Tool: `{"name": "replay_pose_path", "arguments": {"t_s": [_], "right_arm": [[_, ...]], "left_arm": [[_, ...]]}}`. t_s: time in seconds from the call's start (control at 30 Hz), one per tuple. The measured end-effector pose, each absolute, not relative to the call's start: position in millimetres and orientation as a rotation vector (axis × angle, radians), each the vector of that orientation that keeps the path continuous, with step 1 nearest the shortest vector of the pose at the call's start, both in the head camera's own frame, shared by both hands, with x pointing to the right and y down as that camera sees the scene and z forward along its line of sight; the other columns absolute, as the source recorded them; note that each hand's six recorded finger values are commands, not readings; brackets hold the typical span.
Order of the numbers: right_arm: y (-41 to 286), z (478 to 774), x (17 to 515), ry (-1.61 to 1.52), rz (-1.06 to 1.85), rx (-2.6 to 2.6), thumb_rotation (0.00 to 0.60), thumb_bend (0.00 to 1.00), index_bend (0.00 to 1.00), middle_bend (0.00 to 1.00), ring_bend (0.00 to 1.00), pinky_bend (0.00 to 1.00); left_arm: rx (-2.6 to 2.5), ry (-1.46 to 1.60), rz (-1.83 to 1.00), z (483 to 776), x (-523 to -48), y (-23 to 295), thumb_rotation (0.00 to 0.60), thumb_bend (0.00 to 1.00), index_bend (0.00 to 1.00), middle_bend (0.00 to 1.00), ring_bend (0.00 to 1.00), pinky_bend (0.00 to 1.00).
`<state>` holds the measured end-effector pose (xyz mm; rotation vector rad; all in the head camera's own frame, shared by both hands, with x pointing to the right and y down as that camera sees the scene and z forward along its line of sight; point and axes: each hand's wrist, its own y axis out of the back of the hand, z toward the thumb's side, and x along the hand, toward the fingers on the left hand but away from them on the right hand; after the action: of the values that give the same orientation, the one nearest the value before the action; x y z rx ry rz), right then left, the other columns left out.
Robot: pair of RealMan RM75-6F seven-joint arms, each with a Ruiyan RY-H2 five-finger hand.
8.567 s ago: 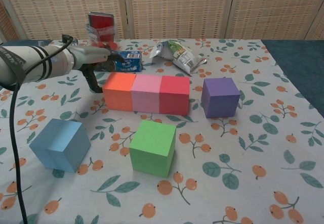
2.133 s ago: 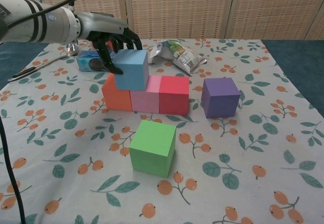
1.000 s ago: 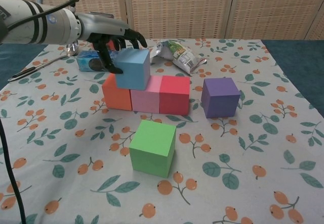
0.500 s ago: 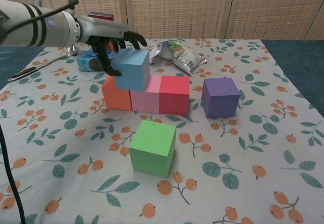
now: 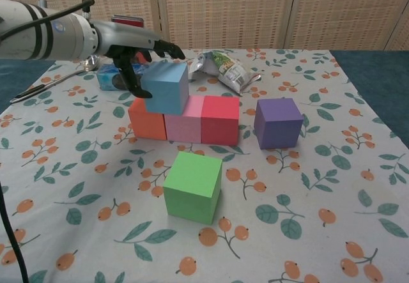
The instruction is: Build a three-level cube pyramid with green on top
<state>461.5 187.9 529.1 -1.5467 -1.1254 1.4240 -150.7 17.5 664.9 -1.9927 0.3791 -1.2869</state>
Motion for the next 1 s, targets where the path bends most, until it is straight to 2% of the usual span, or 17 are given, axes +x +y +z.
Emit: {"name": "replay_pose_path", "arguments": {"t_s": [0.2,0.4,0.63,1.0], "right_arm": [[187.8,525.5,462.9,-1.131,1.414,-1.544,0.600,0.00,0.00,0.00,0.00,0.01],[187.7,523.1,463.6,-1.130,1.398,-1.550,0.600,0.00,0.00,0.00,0.00,0.01],[186.4,528.8,456.3,-1.105,1.373,-1.585,0.600,0.00,0.00,0.00,0.00,0.01],[186.2,530.3,453.0,-1.096,1.386,-1.583,0.600,0.00,0.00,0.00,0.00,0.01]], "left_arm": [[-2.024,0.476,-1.263,645.7,-168.7,16.7,0.600,0.32,0.00,0.00,0.00,0.09],[-1.956,0.650,-1.292,632.2,-220.6,13.9,0.600,0.32,0.00,0.00,0.00,0.09],[-1.841,0.654,-1.399,665.5,-260.2,21.6,0.600,0.32,0.00,0.00,0.00,0.08],[-1.782,0.678,-1.473,725.0,-253.3,22.4,0.600,0.31,0.00,0.00,0.00,0.07]]}}
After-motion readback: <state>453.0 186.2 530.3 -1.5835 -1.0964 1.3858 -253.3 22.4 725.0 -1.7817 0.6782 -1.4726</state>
